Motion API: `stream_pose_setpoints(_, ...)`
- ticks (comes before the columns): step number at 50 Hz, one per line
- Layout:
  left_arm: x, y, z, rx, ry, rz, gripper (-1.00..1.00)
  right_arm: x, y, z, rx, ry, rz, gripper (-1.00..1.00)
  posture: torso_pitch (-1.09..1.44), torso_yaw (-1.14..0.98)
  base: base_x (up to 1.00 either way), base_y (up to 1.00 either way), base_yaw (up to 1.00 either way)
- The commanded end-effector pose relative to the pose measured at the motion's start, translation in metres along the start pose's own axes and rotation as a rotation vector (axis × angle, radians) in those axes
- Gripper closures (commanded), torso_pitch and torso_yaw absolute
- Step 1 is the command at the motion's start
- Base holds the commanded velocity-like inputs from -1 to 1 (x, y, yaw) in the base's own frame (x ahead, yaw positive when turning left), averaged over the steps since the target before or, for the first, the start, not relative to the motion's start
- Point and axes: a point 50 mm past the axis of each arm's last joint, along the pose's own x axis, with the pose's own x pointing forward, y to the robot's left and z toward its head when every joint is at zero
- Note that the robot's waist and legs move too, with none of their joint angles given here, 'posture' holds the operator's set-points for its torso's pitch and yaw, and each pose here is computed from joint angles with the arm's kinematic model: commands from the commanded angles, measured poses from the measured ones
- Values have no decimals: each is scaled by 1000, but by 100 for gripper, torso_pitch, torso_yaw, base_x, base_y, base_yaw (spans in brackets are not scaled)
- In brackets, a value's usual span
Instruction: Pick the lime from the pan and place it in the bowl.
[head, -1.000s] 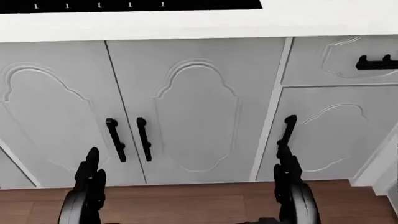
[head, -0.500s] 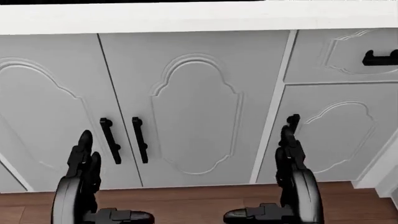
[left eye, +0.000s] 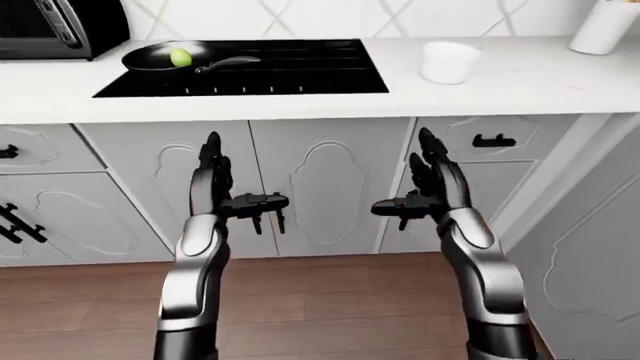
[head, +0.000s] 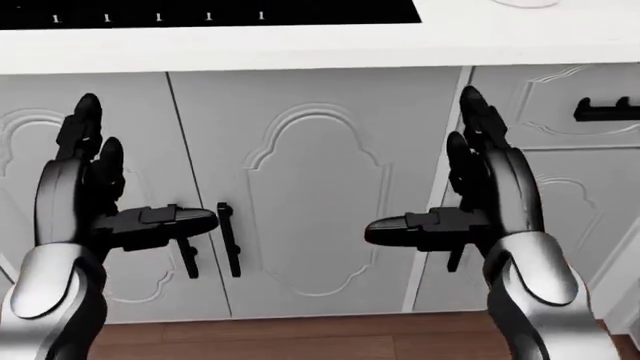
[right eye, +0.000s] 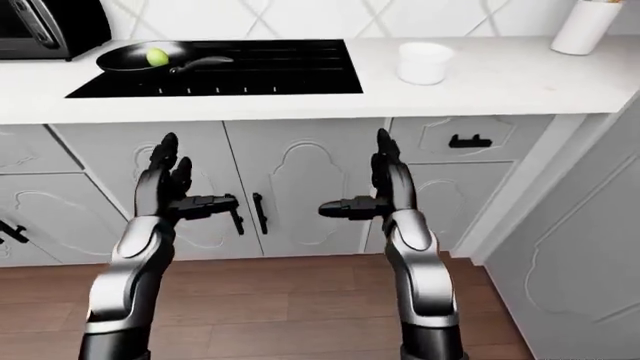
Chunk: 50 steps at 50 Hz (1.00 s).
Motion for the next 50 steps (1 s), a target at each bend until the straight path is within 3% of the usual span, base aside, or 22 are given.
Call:
stream_pose_setpoints(1,4,-4,24,6,-83,-9,-100,3,1,21,-16,-72,0,-100,0,0,0,0,0)
stream_pose_setpoints(5,2,-3,33,16,-96,-12,-100,7,-1,40,-43,-109,-25,-100,0,0,0,0,0)
stream_pose_setpoints(7,3,-4,43,-18,-104,-11,-100,7,-1,51,-38,-125,-35,-100,0,0,0,0,0)
stream_pose_setpoints(17,6,-6,86,8,-135,-30,-100,9,-10,89,-47,-165,-98,-100,0,0,0,0,0)
stream_pose_setpoints(23,7,-5,110,3,-160,-35,-100,0,-11,112,-43,-198,-98,-100,0,0,0,0,0)
stream_pose_setpoints(31,-9,-4,138,-7,-200,-42,-100,-12,-7,131,-30,-234,-85,-100,0,0,0,0,0)
stream_pose_setpoints(39,-16,-4,150,-15,-217,-48,-100,-22,-9,147,-11,-270,-87,-100,0,0,0,0,0)
stream_pose_setpoints(50,-16,-2,151,-20,-221,-41,-100,-21,-7,146,-15,-263,-79,-100,0,0,0,12,0)
